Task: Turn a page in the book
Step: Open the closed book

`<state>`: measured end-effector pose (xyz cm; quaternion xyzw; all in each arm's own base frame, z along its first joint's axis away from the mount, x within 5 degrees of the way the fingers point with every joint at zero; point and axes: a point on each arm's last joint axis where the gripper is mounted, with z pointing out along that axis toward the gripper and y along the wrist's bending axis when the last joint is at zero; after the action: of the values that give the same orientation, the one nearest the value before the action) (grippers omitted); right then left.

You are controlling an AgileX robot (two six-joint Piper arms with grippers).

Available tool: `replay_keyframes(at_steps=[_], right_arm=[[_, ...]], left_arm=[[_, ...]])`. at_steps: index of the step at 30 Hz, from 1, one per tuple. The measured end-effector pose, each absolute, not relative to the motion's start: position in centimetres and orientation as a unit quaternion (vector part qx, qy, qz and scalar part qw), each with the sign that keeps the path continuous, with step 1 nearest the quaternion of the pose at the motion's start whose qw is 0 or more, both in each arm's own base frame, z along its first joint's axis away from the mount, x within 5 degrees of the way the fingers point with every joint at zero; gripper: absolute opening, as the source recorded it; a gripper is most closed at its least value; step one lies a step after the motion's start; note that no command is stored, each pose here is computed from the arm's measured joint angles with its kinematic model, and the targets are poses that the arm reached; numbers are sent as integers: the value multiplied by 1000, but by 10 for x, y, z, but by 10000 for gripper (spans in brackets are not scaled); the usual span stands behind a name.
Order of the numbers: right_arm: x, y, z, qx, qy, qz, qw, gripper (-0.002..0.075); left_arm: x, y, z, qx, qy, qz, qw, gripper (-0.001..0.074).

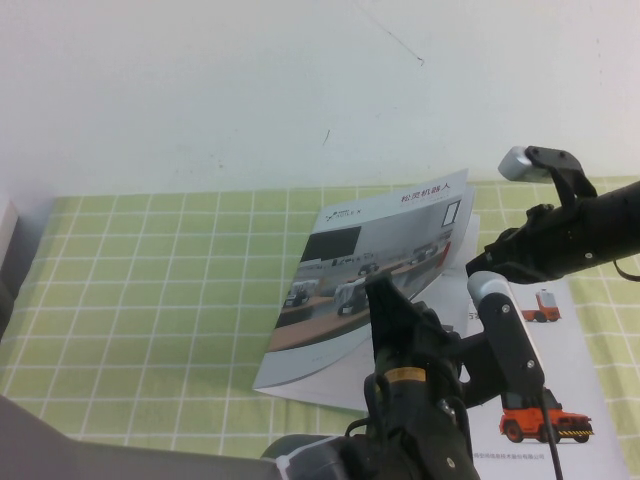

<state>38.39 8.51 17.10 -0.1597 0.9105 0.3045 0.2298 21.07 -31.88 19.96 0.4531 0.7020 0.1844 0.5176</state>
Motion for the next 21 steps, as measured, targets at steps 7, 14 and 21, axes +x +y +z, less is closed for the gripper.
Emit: replay_keyframes(at_steps=[7, 14, 21], right_arm=[[395, 90, 150, -135, 897, 337, 252, -3], [401, 92, 120, -110, 895, 356, 245, -3], [403, 93, 99, -90, 896, 370, 230, -3]], left_arm=[[211, -319, 200, 456, 697, 186, 521, -4], [211, -319, 201, 457, 695, 188, 523, -4], [214, -316, 205, 446, 687, 213, 533, -4]])
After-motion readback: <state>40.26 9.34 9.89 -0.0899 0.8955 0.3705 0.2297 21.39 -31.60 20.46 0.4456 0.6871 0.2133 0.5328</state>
